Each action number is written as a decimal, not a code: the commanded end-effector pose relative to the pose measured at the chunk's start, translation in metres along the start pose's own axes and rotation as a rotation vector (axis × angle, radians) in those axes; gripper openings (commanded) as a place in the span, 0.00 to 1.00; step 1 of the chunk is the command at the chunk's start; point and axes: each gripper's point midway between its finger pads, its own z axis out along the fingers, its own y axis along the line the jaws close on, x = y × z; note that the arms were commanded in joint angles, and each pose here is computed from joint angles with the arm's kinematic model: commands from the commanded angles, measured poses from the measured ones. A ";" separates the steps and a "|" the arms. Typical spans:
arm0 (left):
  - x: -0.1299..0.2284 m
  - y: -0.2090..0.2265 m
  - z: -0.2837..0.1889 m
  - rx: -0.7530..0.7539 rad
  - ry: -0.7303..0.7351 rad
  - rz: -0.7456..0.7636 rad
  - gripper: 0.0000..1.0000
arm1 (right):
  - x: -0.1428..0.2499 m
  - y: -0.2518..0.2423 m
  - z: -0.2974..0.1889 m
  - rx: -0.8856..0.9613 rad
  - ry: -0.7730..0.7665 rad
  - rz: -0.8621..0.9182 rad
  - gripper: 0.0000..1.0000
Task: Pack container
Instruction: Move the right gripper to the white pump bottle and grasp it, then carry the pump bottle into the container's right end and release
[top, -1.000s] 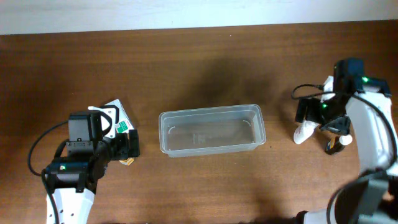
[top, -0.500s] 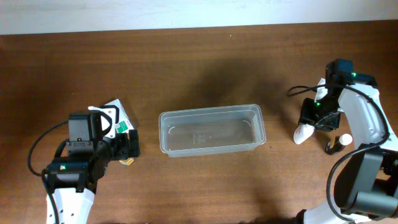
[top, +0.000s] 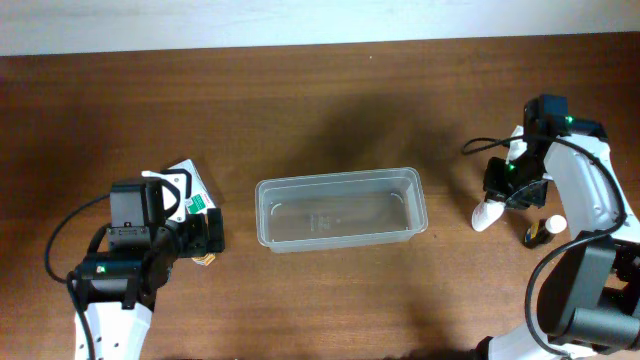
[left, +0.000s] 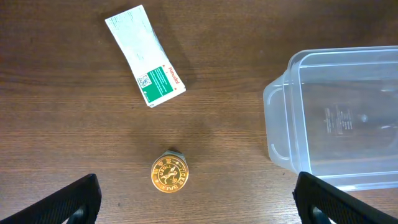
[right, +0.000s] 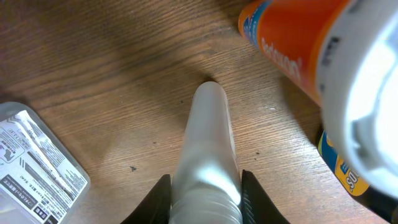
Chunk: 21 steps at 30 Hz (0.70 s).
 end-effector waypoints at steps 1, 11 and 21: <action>-0.006 -0.002 -0.004 0.004 -0.016 0.027 0.99 | -0.008 0.001 -0.013 0.000 -0.043 -0.004 0.20; -0.006 -0.002 -0.004 0.003 -0.017 0.027 0.99 | 0.014 0.032 -0.080 -0.023 -0.117 -0.108 0.17; -0.006 -0.002 -0.004 0.004 -0.016 0.027 0.99 | 0.055 0.139 -0.148 -0.126 -0.293 -0.402 0.17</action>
